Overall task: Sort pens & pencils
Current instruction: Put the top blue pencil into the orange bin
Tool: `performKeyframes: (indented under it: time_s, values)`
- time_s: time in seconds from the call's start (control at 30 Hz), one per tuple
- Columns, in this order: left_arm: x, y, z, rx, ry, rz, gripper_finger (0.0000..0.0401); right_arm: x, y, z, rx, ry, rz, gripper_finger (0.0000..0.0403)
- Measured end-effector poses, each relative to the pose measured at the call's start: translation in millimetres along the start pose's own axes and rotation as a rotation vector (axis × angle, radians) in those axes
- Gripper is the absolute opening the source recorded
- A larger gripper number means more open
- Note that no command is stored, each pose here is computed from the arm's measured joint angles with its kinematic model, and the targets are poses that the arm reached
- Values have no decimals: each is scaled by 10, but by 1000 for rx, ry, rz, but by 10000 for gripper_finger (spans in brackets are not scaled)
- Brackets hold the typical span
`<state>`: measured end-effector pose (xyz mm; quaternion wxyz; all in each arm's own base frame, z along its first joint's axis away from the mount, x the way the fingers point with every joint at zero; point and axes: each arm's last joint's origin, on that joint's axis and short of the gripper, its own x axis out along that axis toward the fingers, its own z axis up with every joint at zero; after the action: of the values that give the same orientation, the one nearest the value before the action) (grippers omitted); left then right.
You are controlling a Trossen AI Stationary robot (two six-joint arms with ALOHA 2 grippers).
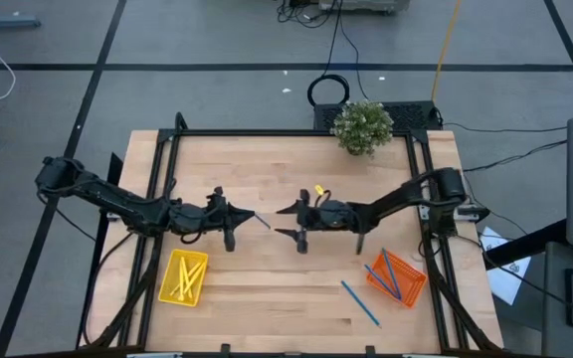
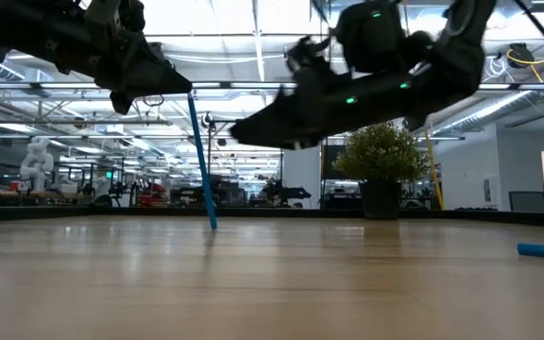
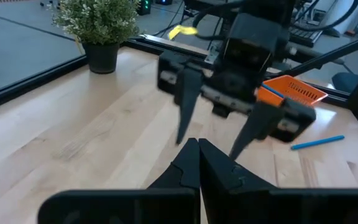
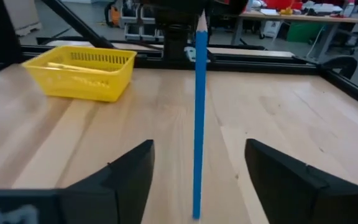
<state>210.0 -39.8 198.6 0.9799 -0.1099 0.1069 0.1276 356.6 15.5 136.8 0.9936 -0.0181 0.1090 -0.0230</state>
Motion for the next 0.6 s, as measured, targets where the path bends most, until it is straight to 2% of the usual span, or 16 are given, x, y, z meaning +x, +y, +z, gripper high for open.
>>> performKeyframes:
  time_s: [0.13,0.27,0.53,0.6]
  values:
    - [0,0,-1,0,1,0,0,244,-43,-6,-16,-10,-19,256]
    - [0,1,-2,2,2,1,0,407,-86,-23,-7,-15,-34,257]
    - [0,2,-6,4,6,2,0,481,-78,-90,38,0,-28,254]
    - [0,2,-7,4,6,2,0,482,-64,-91,59,0,14,254]
